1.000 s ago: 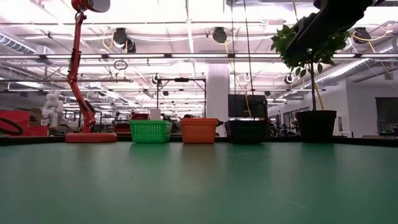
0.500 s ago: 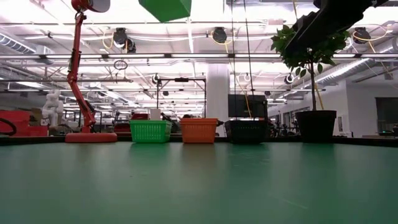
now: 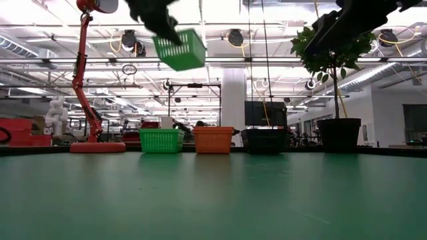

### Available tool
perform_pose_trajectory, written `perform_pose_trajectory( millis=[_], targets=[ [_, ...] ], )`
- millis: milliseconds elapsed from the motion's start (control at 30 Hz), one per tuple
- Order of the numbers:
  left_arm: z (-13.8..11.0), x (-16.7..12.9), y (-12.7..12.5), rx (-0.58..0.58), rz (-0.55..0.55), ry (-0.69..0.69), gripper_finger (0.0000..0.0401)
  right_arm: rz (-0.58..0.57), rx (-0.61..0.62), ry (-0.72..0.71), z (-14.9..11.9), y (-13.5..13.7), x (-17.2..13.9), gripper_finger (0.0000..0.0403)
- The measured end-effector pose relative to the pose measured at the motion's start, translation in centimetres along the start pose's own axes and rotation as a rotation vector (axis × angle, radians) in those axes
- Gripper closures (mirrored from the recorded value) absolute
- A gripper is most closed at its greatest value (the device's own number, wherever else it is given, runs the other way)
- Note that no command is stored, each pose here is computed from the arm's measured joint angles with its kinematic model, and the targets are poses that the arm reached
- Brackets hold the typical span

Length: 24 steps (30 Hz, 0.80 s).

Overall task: Stack baskets by color
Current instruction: Stack the bottom green basket on top of the green stacked baskets

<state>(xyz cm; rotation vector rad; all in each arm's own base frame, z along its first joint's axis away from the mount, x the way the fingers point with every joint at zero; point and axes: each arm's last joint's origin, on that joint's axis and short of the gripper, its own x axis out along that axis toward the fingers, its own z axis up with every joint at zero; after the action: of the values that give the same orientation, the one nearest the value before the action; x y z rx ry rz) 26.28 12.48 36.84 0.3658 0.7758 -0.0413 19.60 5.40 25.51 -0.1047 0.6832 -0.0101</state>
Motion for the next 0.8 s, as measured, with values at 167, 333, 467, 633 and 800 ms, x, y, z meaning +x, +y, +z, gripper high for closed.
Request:
perform_pose_trajectory(
  millis=[167, 333, 467, 633, 800],
  targets=[
    [-4.5, 2.8, 1.4, -0.031, -0.007, -0.021, 0.0397, -0.036, -0.015, -0.004, 0.0, -0.1, 0.0, 0.0206],
    [-8.7, 4.7, 2.3, -0.083, 0.035, -0.035, 0.0389, -0.037, -0.015, -0.006, 0.0, -0.1, 0.0, 0.0206],
    [-11.5, 5.6, 2.5, -0.088, 0.047, -0.048, 0.0397, -0.037, -0.016, -0.007, 0.0, -0.1, 0.0, 0.0206],
    [-13.9, 6.6, 2.2, -0.112, 0.071, -0.041, 0.0389, -0.037, -0.018, -0.014, 0.1, -0.1, 0.0, 0.0206],
    [-15.3, 7.3, 1.4, -0.121, 0.056, -0.018, 0.0397, -0.035, -0.027, -0.045, 0.4, -0.1, 0.0, 0.0206]
  ],
)
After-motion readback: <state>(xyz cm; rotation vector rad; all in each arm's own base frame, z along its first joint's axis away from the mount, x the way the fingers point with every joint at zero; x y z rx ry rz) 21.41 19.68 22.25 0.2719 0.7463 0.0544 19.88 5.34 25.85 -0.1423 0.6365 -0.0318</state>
